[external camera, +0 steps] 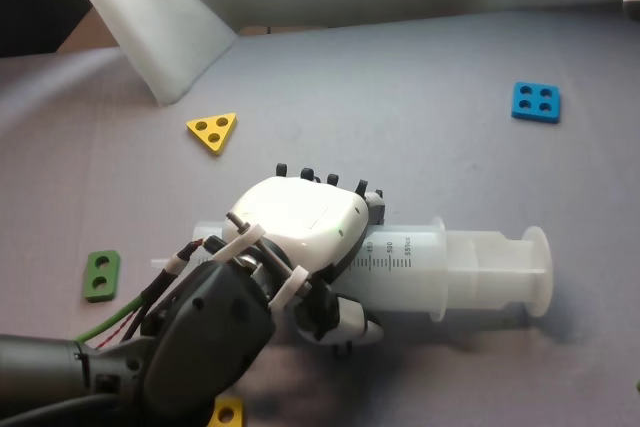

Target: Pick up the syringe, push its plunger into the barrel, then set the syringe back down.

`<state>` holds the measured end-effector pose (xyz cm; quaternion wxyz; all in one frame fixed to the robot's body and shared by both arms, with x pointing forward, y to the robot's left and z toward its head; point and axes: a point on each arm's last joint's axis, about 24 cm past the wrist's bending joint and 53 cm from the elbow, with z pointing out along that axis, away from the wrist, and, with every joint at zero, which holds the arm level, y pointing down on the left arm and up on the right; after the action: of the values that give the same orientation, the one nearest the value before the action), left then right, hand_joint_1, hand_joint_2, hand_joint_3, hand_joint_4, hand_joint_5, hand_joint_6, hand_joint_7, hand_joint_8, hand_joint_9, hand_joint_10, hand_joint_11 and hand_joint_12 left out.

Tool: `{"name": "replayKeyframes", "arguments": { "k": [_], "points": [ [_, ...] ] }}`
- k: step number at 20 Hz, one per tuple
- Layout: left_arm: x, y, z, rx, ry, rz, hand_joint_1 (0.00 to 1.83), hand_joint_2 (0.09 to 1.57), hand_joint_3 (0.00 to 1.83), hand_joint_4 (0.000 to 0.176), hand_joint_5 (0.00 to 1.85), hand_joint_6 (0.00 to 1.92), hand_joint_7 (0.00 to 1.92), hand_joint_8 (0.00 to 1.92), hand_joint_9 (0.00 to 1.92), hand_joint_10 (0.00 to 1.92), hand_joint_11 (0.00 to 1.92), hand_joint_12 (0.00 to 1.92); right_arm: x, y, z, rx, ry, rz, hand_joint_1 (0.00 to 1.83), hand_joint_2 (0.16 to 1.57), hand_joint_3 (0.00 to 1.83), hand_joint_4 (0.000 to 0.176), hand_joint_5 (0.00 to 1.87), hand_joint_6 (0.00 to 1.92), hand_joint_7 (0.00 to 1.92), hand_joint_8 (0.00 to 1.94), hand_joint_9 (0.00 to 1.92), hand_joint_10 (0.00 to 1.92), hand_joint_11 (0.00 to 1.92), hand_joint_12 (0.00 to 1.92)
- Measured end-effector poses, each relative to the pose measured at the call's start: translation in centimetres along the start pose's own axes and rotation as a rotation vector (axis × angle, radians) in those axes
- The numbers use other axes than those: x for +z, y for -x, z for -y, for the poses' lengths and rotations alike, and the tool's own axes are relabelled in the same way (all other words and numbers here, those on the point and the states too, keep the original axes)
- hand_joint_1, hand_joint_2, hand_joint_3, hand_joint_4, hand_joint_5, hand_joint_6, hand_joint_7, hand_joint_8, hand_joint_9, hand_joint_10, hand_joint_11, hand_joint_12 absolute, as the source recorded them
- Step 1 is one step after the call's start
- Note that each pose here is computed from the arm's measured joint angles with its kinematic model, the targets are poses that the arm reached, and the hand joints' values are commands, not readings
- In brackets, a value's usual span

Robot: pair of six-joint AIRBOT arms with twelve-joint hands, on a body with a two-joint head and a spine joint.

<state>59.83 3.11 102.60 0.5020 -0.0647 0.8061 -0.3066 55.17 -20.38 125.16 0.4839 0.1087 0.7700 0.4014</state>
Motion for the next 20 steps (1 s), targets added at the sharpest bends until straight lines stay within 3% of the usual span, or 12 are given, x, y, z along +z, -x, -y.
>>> {"name": "replayKeyframes", "arguments": {
  "k": [2, 5, 6, 8, 10, 11, 13, 17, 19, 20],
  "points": [
    [-0.2, -0.1, 0.2, -0.002, -0.002, 0.0, 1.33, 1.27, 0.0, 0.0, 0.49, 1.52, 0.77, 1.4, 0.67, 1.57, 0.49, 1.52, -0.1, -0.1, -0.4, 0.073, -0.004, 0.022, 0.0, 1.41, 0.0, 0.0, 0.2, 0.0, 0.17, 0.0, 0.1, 0.0, 0.0, 0.18],
    [-0.3, 0.0, 0.2, -0.016, 0.003, -0.001, 1.33, 1.28, 0.0, 0.0, 0.48, 1.52, 0.75, 1.42, 0.67, 1.58, 0.49, 1.53, -0.2, 0.3, 0.4, 0.335, -0.025, 0.044, 0.0, 1.4, 0.0, 0.0, 0.21, 0.0, 0.17, 0.0, 0.11, 0.0, 0.0, 0.2],
    [-0.4, 0.0, 0.3, -0.031, 0.004, -0.004, 1.33, 1.27, 0.0, 0.0, 0.49, 1.5, 0.76, 1.42, 0.67, 1.57, 0.47, 1.53, -0.3, 0.7, 0.7, 0.392, -0.031, 0.061, 0.0, 1.39, 0.0, 0.0, 0.21, 0.0, 0.18, 0.0, 0.12, 0.01, 0.0, 0.27],
    [-0.4, 0.2, 0.5, -0.055, 0.009, -0.006, 1.33, 1.26, 0.0, 0.0, 0.52, 1.47, 0.78, 1.39, 0.69, 1.55, 0.47, 1.52, -0.4, 1.1, 0.8, 0.487, -0.035, 0.088, 0.0, 1.38, 0.0, 0.0, 0.2, 0.0, 0.16, 0.0, 0.11, 0.0, 0.0, 0.23],
    [-0.4, 0.7, 1.5, -0.083, -0.01, -0.001, 1.33, 1.26, 0.0, 0.0, 0.53, 1.46, 0.78, 1.39, 0.69, 1.56, 0.46, 1.52, -0.4, 0.6, 1.0, 0.618, -0.041, 0.086, 0.0, 1.37, 0.0, 0.0, 0.18, 0.0, 0.15, 0.0, 0.1, 0.0, 0.0, 0.2],
    [-0.4, 1.4, 2.1, -0.093, -0.022, 0.01, 1.33, 1.26, 0.0, 0.0, 0.54, 1.44, 0.78, 1.38, 0.69, 1.56, 0.46, 1.53, -0.6, 0.4, 0.9, 0.72, -0.038, 0.082, 0.0, 1.36, 0.0, 0.0, 0.18, 0.0, 0.14, 0.0, 0.1, 0.0, 0.0, 0.19],
    [-0.4, 2.4, 2.9, -0.11, -0.034, 0.028, 1.34, 1.25, 0.0, 0.0, 0.55, 1.43, 0.79, 1.38, 0.7, 1.55, 0.48, 1.52, -0.8, 0.9, 1.2, 0.833, -0.037, 0.107, 0.0, 1.36, 0.0, 0.0, 0.19, 0.0, 0.16, 0.0, 0.11, 0.0, 0.0, 0.23],
    [-0.3, 4.3, 4.2, -0.134, -0.06, 0.051, 1.34, 1.25, 0.0, 0.0, 0.55, 1.42, 0.79, 1.38, 0.69, 1.56, 0.47, 1.54, -1.0, 0.9, 2.1, 0.867, -0.066, 0.135, 0.0, 1.35, 0.0, 0.0, 0.18, 0.0, 0.15, 0.0, 0.11, 0.0, 0.0, 0.19],
    [-0.2, 5.5, 5.1, -0.13, -0.088, 0.061, 1.34, 1.25, 0.0, 0.0, 0.58, 1.38, 0.8, 1.35, 0.7, 1.56, 0.47, 1.56, -1.0, 0.3, 2.2, 0.914, -0.078, 0.121, 0.0, 1.35, 0.0, 0.0, 0.18, 0.0, 0.15, 0.0, 0.11, 0.0, 0.0, 0.19],
    [-0.2, 6.2, 5.7, -0.124, -0.106, 0.065, 1.34, 1.25, 0.0, 0.0, 0.58, 1.37, 0.8, 1.36, 0.7, 1.58, 0.46, 1.6, -0.9, 0.2, 2.2, 0.976, -0.074, 0.124, 0.0, 1.35, 0.0, 0.0, 0.17, 0.0, 0.14, 0.0, 0.1, 0.0, 0.0, 0.19]
  ]
}}
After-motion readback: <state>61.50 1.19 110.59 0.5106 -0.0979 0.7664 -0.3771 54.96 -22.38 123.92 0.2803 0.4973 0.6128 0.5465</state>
